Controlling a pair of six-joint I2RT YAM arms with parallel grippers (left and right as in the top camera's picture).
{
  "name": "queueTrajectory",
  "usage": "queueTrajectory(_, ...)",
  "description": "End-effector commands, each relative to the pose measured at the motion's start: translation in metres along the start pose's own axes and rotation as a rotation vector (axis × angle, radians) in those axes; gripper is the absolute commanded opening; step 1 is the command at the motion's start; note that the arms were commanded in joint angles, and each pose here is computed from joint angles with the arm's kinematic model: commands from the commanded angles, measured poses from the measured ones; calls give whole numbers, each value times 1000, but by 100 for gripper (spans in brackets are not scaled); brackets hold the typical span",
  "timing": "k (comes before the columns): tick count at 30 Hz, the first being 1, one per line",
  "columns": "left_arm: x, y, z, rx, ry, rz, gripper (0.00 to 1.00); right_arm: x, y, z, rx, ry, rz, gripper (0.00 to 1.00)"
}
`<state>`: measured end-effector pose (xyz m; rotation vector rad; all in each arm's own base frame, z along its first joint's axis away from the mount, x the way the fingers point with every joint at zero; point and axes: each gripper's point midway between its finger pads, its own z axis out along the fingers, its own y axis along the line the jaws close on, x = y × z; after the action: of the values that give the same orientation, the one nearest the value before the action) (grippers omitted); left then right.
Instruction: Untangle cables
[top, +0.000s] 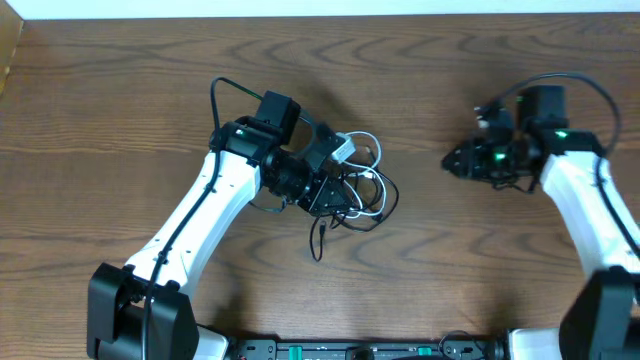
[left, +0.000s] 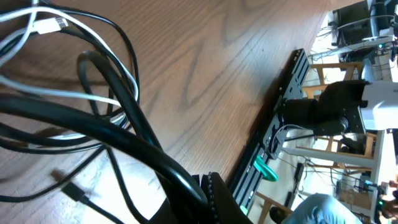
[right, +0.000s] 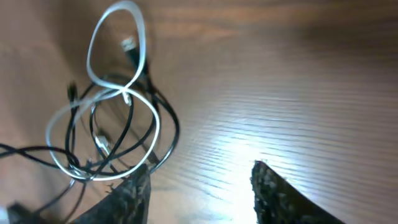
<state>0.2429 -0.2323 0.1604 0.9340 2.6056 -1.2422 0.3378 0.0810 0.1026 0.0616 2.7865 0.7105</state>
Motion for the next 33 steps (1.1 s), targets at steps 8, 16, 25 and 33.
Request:
queueTrajectory(8,24,24,2,-199,116,-55,8,32,50,71,-127,168,-234,52)
queueTrajectory(16,31,56,-9,-411,125,-224,8,27,79,123,-134,127,-324,41)
queueTrajectory(25,31,56,-9,-411,124,-224,8,38,90,145,-115,141,-352,41)
queueTrajectory(33,31,56,-9,-411,124,-224,8,36,80,152,15,113,-368,38)
